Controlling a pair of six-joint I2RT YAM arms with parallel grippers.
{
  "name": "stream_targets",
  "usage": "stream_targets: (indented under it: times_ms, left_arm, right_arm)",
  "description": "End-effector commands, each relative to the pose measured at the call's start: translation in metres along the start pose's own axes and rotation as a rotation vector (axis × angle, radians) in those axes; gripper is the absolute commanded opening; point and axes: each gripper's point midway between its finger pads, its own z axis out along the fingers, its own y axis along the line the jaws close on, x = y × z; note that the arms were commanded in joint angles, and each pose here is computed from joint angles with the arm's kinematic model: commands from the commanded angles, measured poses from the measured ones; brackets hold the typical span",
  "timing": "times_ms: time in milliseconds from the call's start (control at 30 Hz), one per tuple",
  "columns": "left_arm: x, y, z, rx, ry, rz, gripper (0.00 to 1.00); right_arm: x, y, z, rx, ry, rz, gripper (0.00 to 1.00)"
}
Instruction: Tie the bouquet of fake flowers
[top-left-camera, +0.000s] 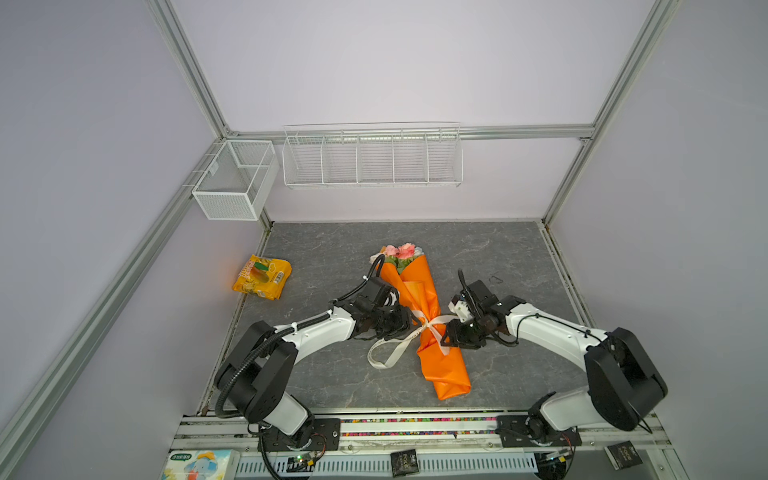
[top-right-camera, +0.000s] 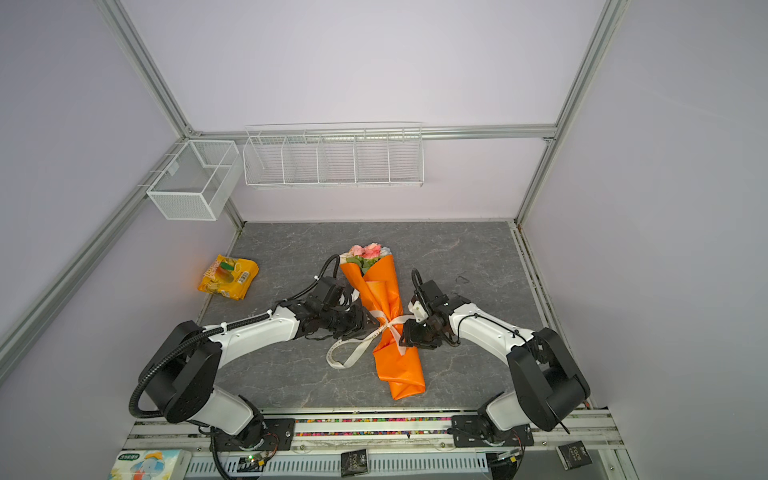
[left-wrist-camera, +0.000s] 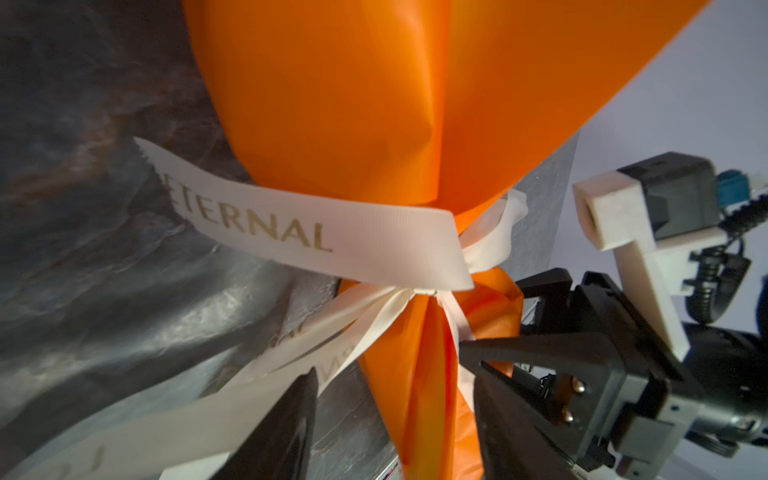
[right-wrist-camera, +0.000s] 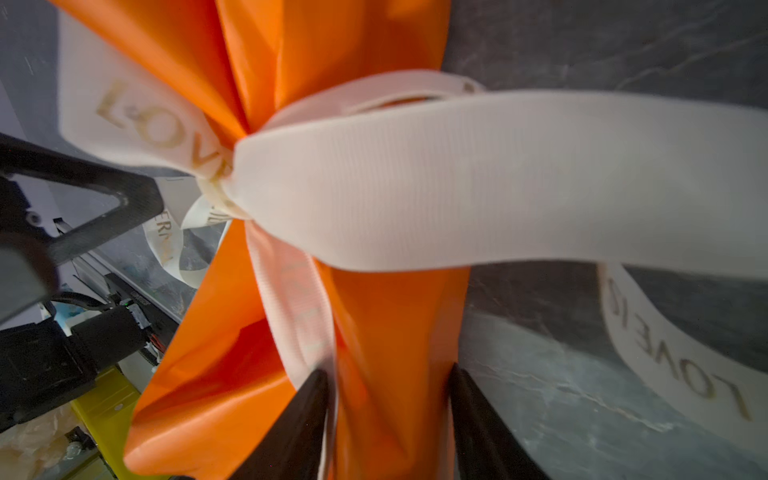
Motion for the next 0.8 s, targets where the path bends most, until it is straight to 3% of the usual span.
stream_targets:
  times_ms: [0, 167, 333, 500, 633, 767]
  left_arm:
    - [-0.013, -0.006, 0.016, 0.033, -0.010, -0.029, 0.59]
    - [-0.033, 0.006, 0.029, -0.035, -0.049, -0.034, 0.59]
    - [-0.051, 0.011, 0.042, -0.038, -0.066, -0.036, 0.57]
    - [-0.084, 0.017, 0.033, -0.006, -0.114, -0.062, 0.53]
    - [-0.092, 0.019, 0.015, -0.028, -0.147, -0.040, 0.52]
    - [-0.086, 0.014, 0.007, -0.026, -0.138, -0.019, 0.55]
  right_arm:
    - [-0.010, 0.014, 0.010, -0.092, -0.073, 0.121, 0.48]
    - [-0.018, 0.016, 0.025, -0.107, -0.140, 0.224, 0.46]
    - [-0.032, 0.029, 0.039, -0.207, -0.172, 0.272, 0.45]
    - [-0.045, 0.019, 0.052, -0.150, -0.211, 0.306, 0.44]
    - [-0.061, 0.007, 0.045, -0.035, -0.244, 0.227, 0.43]
    - [-0.067, 0.000, 0.042, 0.050, -0.169, 0.121, 0.41]
